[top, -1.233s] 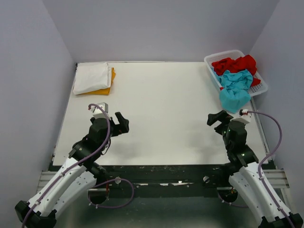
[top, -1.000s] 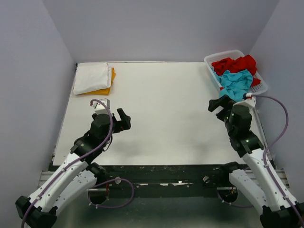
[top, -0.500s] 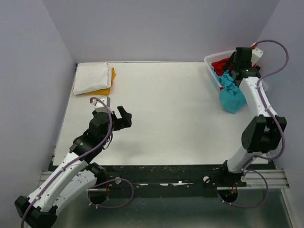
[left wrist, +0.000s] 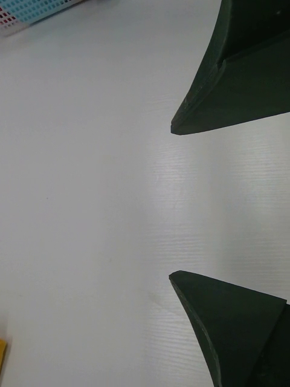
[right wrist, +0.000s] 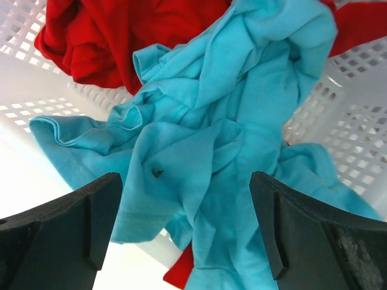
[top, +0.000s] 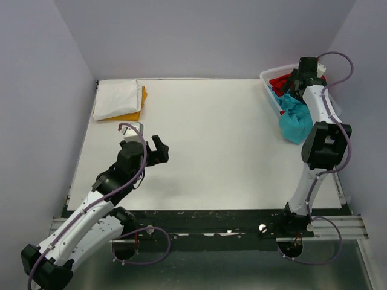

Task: Fold and stack the t-shirts
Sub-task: Grab crumpled tshirt from bin with the right arm

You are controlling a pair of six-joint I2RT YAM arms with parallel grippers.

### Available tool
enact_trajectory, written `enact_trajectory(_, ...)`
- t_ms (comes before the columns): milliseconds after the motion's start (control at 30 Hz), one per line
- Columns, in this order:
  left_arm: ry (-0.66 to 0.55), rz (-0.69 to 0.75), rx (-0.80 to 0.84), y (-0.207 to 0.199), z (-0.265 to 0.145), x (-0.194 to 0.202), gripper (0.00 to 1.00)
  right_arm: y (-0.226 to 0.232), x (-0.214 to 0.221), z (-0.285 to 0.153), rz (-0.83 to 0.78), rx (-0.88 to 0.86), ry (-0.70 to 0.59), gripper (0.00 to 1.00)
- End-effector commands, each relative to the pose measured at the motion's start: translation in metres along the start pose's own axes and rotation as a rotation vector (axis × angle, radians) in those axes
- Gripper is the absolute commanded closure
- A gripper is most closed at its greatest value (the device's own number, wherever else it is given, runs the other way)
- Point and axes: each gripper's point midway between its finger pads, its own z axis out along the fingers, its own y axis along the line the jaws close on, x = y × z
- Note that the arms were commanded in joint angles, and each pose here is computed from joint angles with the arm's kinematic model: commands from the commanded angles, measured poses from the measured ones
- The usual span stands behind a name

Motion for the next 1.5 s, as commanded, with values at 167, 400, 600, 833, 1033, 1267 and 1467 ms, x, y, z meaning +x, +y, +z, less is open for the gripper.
enact_trajectory(167,-0.009,0.018,-0.028,0.004,0.007,-0.001,0.02,-0.013,-0.01,0.021,0.043,0.04,-0.043,0.06)
enact_trajectory(400,0.009,0.025,-0.04,0.005,0.011,0.001,0.01,-0.03,-0.015,0.035,0.068,0.081,-0.049,0.08)
enact_trajectory(600,0.01,0.029,-0.051,0.006,0.012,0.002,0.01,-0.038,-0.004,0.071,0.146,0.088,-0.008,0.15)
enact_trajectory(833,0.029,0.039,-0.064,0.007,0.018,0.006,0.01,-0.044,0.008,0.105,0.161,0.123,-0.015,0.28)
enact_trajectory(1033,0.044,0.044,-0.072,0.007,0.021,0.008,0.01,-0.041,-0.002,0.102,0.159,0.102,-0.048,0.88)
enact_trajectory(1267,0.04,0.036,-0.063,0.006,0.02,0.007,0.01,-0.012,-0.048,0.024,0.173,-0.135,-0.155,0.99)
enact_trajectory(1467,0.028,0.02,-0.055,0.006,0.018,0.006,0.01,-0.021,-0.112,-0.076,0.229,-0.23,-0.422,0.99)
